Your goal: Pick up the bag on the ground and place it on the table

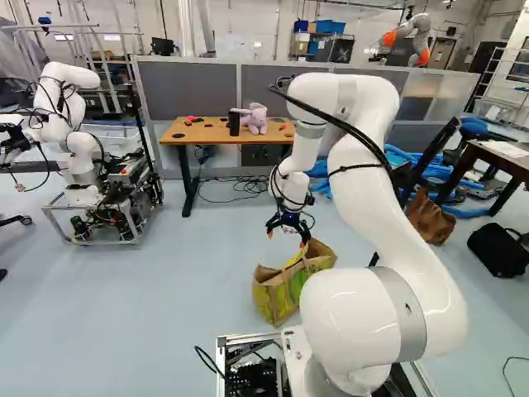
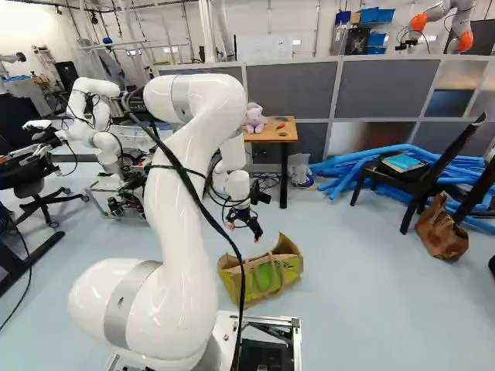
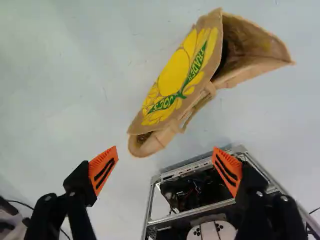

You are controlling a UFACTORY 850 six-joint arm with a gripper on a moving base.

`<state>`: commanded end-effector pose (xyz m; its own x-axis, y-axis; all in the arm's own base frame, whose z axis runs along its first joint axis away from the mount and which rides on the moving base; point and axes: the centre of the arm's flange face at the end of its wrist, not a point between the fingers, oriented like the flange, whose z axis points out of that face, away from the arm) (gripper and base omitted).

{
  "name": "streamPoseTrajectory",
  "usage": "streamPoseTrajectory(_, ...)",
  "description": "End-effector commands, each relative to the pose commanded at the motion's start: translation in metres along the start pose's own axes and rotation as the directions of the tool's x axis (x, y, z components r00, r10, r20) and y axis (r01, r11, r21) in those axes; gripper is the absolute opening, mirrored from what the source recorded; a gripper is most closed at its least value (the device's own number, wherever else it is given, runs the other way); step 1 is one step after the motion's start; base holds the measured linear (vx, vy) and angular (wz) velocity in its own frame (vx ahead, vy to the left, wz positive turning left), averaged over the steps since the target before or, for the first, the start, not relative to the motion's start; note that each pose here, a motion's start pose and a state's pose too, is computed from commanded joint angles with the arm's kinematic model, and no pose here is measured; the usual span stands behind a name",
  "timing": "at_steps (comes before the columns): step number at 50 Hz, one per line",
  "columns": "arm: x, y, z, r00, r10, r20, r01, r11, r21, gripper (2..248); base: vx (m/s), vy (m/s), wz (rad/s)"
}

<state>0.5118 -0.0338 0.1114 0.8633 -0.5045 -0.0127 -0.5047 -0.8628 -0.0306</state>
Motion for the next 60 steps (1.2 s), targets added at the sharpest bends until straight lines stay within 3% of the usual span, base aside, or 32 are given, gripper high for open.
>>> streamPoseTrajectory(10, 0.003, -0.001, 0.015, 0.994, 0.105, 0.011, -0.105, 0.994, -0.007, 247, 0.000, 0.000, 0.000)
streamPoseTrajectory(21, 0.006, -0.002, 0.032, 0.975, 0.220, 0.021, -0.220, 0.975, -0.017, 247, 0.000, 0.000, 0.000)
streamPoseTrajectory(34, 0.009, -0.002, 0.052, 0.936, 0.351, 0.029, -0.351, 0.936, -0.031, 247, 0.000, 0.000, 0.000)
streamPoseTrajectory(49, 0.012, -0.003, 0.076, 0.871, 0.490, 0.033, -0.488, 0.871, -0.048, 247, 0.000, 0.000, 0.000)
streamPoseTrajectory(60, 0.014, -0.003, 0.093, 0.859, 0.511, 0.037, -0.509, 0.859, -0.057, 247, 0.000, 0.000, 0.000)
